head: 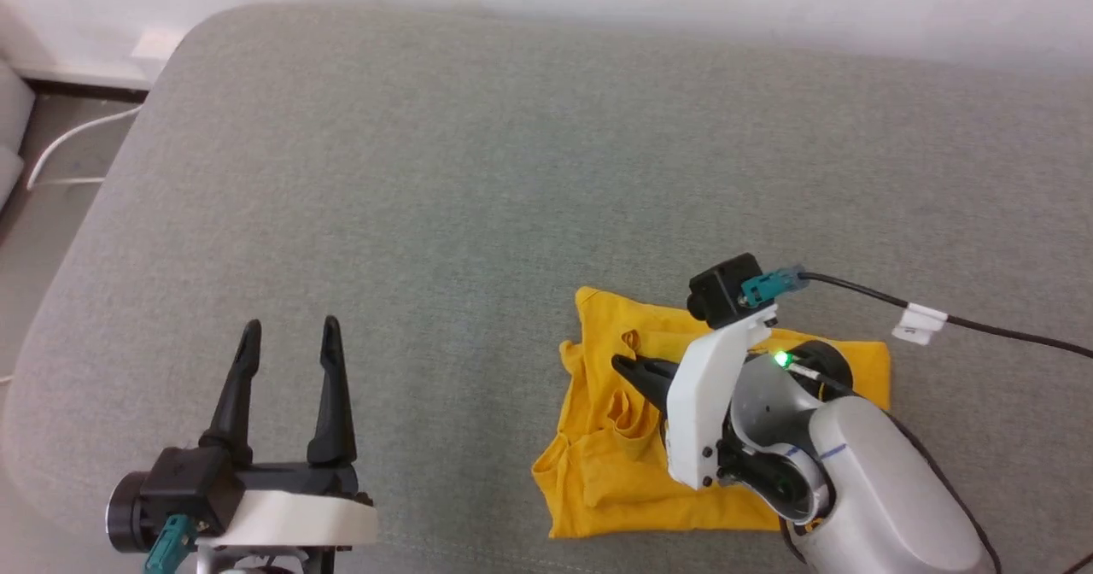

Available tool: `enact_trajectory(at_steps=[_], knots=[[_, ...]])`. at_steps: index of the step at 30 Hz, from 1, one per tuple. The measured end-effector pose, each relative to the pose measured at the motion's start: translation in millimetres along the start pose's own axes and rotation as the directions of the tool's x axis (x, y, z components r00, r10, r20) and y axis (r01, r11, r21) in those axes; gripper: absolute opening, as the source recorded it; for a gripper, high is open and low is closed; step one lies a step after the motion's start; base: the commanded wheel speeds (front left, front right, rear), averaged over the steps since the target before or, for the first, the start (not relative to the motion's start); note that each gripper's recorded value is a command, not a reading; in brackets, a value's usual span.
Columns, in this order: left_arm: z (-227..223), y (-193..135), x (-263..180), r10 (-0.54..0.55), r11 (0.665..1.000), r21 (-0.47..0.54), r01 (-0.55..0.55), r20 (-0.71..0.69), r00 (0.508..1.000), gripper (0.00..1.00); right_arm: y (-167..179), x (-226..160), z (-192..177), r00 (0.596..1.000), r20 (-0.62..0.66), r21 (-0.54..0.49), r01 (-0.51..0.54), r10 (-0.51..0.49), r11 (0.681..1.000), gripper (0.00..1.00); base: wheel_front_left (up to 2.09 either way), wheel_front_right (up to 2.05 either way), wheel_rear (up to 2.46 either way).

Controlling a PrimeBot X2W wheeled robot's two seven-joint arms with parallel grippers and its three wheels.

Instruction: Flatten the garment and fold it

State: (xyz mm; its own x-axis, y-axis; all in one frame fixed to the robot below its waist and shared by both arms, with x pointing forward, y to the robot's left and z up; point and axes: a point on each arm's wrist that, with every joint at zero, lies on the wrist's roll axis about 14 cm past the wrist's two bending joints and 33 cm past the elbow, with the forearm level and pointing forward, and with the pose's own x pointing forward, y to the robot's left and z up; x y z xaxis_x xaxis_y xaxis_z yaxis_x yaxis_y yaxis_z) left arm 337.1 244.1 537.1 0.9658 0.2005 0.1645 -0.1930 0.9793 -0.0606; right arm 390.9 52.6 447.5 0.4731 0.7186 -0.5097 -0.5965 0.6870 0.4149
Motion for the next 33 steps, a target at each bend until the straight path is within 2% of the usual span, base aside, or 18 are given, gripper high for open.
enact_trajectory(at_steps=[10,11,12,13,21,27,30,33], knots=[[-1.3,2.7,-3.2,0.013,1.0,-0.007,-0.013,-0.008,1.0,1.0,-15.2,25.8,-35.9,0.992,-0.119,0.001,0.037,-0.037,0.999,0.01,0.0,0.0,0.0],[-1.3,2.3,-3.5,0.012,1.0,-0.008,-0.012,-0.008,1.0,1.0,-17.2,27.1,-38.5,0.991,-0.129,0.002,0.043,-0.042,0.999,0.19,0.0,0.0,0.0],[-1.3,1.9,-3.6,0.011,1.0,-0.008,-0.011,-0.008,1.0,1.0,-19.0,28.1,-40.3,0.99,-0.136,0.002,0.048,-0.048,0.999,0.42,0.0,0.0,0.0],[-1.2,1.3,-3.4,0.009,1.0,-0.009,-0.009,-0.007,1.0,1.0,-20.9,28.8,-40.9,0.989,-0.137,0.004,0.053,-0.052,0.999,1.0,0.0,0.0,0.0],[-1.5,-3.4,-1.0,-0.003,1.0,-0.016,0.003,-0.005,1.0,1.0,-14.1,30.4,-19.8,0.998,-0.063,0.035,0.022,-0.02,0.999,1.0,0.0,0.0,0.0],[-0.9,-10.1,4.3,-0.022,1.0,-0.023,0.022,0.002,1.0,1.0,-11.7,18.5,20.7,0.998,0.066,0.036,0.008,-0.01,0.999,1.0,0.0,0.0,0.0],[-0.9,-16.2,7.6,-0.038,0.999,-0.028,0.038,0.005,0.999,1.0,-23.2,4.7,46.2,0.986,0.159,0.021,0.048,-0.051,0.999,1.0,0.0,0.0,0.0],[-0.9,-22.0,11.0,-0.054,0.998,-0.032,0.054,0.009,0.999,1.0,-44.7,-18.9,73.7,0.954,0.273,-0.025,0.134,-0.122,0.991,1.0,0.0,0.0,0.0]])
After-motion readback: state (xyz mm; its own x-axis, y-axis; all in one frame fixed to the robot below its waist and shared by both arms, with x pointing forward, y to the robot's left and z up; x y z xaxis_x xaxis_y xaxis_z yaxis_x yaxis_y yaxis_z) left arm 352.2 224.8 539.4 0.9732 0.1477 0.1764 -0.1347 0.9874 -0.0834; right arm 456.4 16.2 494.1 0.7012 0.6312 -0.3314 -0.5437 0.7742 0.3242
